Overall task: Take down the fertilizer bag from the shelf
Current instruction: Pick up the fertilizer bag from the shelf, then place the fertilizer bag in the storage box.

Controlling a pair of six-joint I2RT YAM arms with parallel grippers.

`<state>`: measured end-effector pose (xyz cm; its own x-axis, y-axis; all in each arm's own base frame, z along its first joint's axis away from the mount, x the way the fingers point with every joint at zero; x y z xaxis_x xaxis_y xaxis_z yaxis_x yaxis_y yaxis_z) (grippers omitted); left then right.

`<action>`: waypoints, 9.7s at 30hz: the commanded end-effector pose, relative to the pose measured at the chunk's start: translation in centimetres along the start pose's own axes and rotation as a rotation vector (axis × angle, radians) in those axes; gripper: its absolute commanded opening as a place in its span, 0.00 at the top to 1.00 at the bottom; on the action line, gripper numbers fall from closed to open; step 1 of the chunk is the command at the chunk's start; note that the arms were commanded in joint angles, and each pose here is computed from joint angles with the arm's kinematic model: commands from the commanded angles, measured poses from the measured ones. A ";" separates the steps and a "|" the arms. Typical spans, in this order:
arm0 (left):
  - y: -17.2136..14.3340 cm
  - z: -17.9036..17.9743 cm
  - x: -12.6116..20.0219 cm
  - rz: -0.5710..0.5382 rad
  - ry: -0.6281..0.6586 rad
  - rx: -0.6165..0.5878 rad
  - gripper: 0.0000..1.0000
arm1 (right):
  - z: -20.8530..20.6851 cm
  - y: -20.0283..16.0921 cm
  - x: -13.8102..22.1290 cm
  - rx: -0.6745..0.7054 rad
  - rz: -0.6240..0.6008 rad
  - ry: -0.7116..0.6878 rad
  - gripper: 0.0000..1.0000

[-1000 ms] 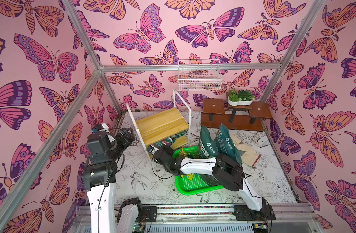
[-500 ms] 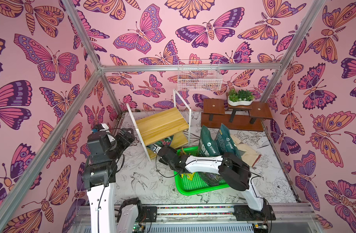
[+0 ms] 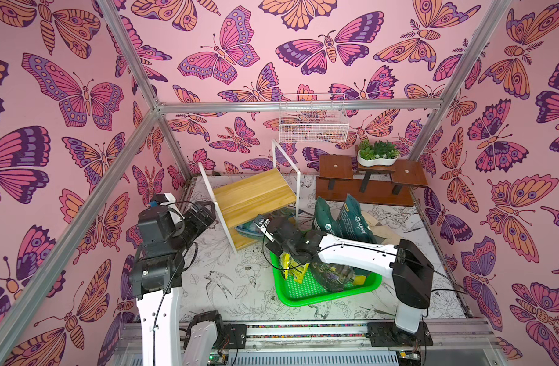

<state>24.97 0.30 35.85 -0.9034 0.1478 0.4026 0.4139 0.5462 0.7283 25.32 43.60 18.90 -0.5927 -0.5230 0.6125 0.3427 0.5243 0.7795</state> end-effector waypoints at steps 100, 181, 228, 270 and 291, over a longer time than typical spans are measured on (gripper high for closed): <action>-11.4 -21.7 -1.1 0.725 -0.856 0.605 0.01 | -8.3 14.4 38.5 0.049 -0.982 0.231 1.00; -6.6 -20.9 9.7 -0.104 -1.192 -0.457 1.00 | -8.6 14.1 25.6 -0.765 -0.147 0.967 0.51; -1.1 -9.2 7.5 -0.410 -0.384 -0.268 0.00 | -4.9 8.2 26.1 -0.668 -0.125 0.971 1.00; -1.4 -10.2 6.6 -0.398 -0.434 -0.244 0.00 | -1.8 -9.7 16.2 -0.494 0.238 0.644 0.86; 6.2 -9.1 7.6 -0.487 0.022 -0.477 0.00 | -13.3 7.2 26.3 -0.388 -0.249 0.228 0.28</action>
<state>21.71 -5.03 48.33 -0.9935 0.0970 -0.0594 -0.0335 0.2492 0.9679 19.62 27.44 42.41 -0.3931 -0.8628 0.3178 0.4808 0.1017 0.8709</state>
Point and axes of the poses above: each gripper's point midway between its finger pads, its own x axis back along the fingers, its own z axis along the line the jaws close on, y = z × x, the point moved 2 cm from there along x, back along the fingers, and after that the axes turned 10 degrees about -x, right-handed, at the moved point
